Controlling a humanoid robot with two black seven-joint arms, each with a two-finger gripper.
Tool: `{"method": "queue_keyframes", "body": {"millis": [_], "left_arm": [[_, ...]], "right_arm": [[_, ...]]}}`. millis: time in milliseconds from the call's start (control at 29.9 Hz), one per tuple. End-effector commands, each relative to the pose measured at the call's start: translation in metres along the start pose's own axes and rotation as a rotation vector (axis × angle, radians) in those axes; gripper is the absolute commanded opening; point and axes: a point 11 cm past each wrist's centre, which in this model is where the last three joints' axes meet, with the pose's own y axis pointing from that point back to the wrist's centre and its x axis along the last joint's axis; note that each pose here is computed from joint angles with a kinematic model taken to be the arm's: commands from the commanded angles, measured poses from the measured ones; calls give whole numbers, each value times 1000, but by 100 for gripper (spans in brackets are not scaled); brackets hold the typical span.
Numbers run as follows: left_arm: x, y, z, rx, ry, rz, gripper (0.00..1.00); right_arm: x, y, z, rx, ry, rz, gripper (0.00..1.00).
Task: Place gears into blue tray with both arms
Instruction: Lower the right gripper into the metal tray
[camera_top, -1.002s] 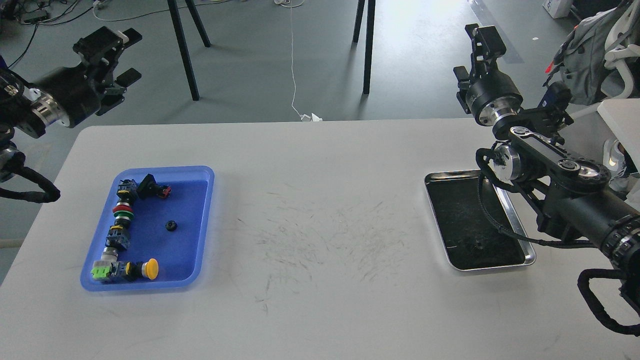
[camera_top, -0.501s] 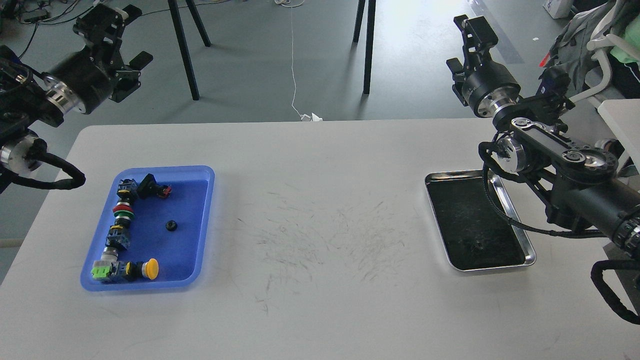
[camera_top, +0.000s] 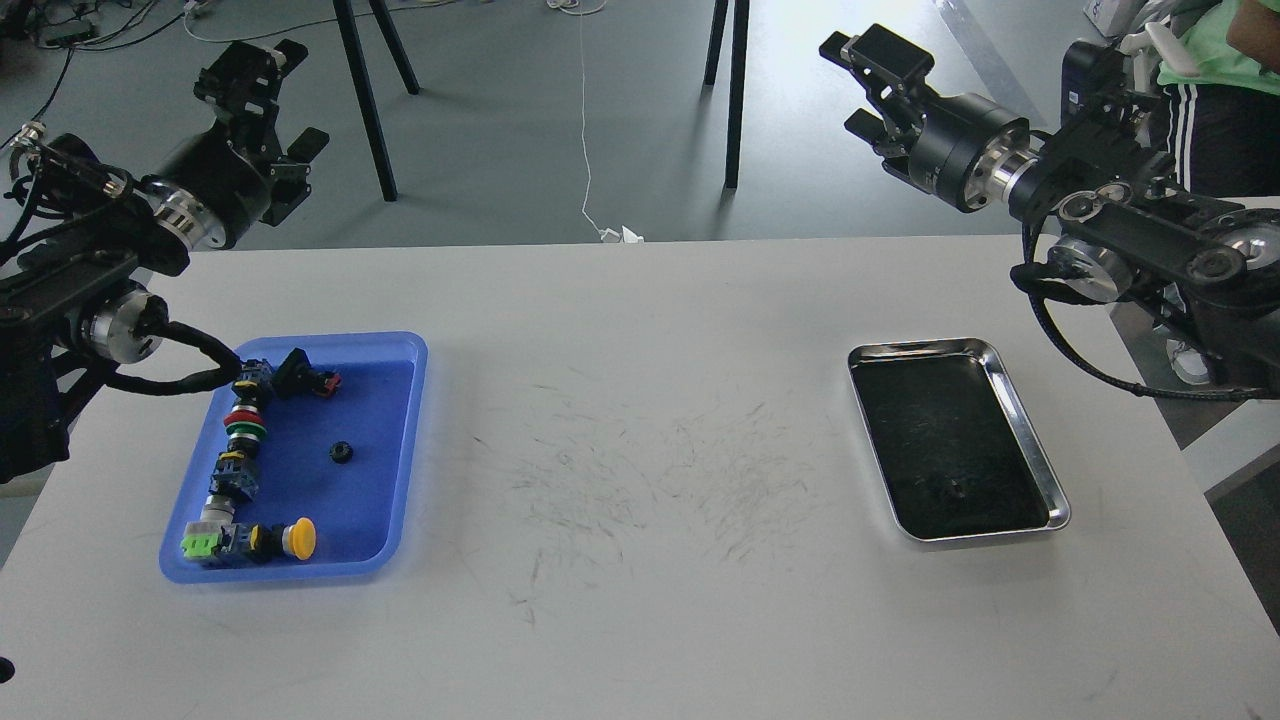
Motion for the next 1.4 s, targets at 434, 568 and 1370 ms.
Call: {"method": "queue_keyframes", "body": {"millis": [434,568,1370], "left_arm": [[-11,-8,-12,8,74,-56,99],[-29,-14,-22,26,79,-94,99],[-43,-28,-30,50,31,-99,99]], "right_arm": [[-57,25,5,-80,441,-378,97],[-61,39,11,-76,520,-452,97],[-63,146,110,-257,1111,-945,96]]}}
